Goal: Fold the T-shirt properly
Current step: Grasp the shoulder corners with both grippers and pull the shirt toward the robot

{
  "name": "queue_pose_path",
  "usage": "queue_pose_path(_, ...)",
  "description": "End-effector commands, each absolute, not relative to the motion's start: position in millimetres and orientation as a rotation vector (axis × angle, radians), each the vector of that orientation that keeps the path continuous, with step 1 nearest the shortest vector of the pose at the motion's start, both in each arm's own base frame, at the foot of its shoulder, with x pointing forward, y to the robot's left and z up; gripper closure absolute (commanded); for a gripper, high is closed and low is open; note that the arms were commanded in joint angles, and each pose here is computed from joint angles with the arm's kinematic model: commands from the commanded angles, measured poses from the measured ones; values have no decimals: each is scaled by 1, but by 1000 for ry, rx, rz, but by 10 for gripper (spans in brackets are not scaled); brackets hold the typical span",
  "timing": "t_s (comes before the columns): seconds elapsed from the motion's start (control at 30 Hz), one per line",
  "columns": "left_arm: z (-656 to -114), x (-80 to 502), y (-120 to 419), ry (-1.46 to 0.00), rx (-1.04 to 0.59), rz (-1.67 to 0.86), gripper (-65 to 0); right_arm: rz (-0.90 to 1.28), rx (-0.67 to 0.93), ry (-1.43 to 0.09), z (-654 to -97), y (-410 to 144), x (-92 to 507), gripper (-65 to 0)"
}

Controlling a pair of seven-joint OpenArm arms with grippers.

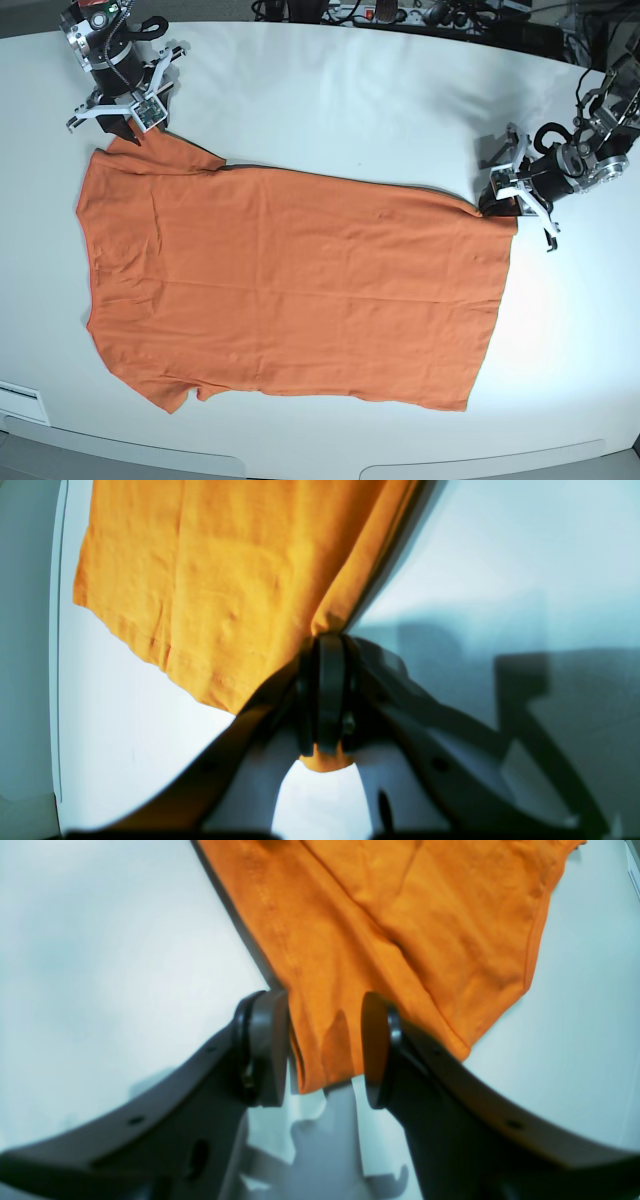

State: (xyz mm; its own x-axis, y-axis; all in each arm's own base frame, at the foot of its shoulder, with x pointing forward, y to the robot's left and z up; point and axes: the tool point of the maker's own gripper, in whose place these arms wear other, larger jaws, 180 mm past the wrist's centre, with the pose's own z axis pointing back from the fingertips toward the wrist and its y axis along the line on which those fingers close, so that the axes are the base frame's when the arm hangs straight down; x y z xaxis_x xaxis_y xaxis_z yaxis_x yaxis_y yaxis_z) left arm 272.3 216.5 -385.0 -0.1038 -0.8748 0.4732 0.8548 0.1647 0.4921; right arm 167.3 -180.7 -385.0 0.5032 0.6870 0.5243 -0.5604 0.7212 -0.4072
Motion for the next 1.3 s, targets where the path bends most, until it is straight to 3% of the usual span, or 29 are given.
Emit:
queue_pose_path(0.0,-401,259,241,-674,75,-1495,0,768,-208,-706,-384,-185,166,-272)
queue_pose_path(0.07,-401,259,241,-674,75,-1495,0,766,-208,-695,-388,-187,164,-291)
queue_pose_path(0.23,-401,259,241,-675,75,-1495,0,756,-210,-645,-408,-198,164,-263)
queue_pose_path(0.27,-401,259,241,-675,75,-1495,0,751,-217,-647,-409,-201,167,-221)
queue_pose_path(0.33,-401,259,241,-675,75,-1495,0,749,-222,-655,-407,-201,171,-53)
queue_pose_path(0.37,-401,259,240,-676,75,-1496,0,749,-223,-662,-405,-200,173,0)
queue_pose_path(0.83,-363,237,198,-733,35,-1633,0,721,-454,-775,-322,-207,157,0)
queue_pose_path(1.0,-351,211,186,-693,32,-1708,0,718,-491,-732,-307,-223,136,0)
queue_pose_path(1.27,-344,181,193,-575,120,-1754,0,746,-491,-544,-318,-244,88,0)
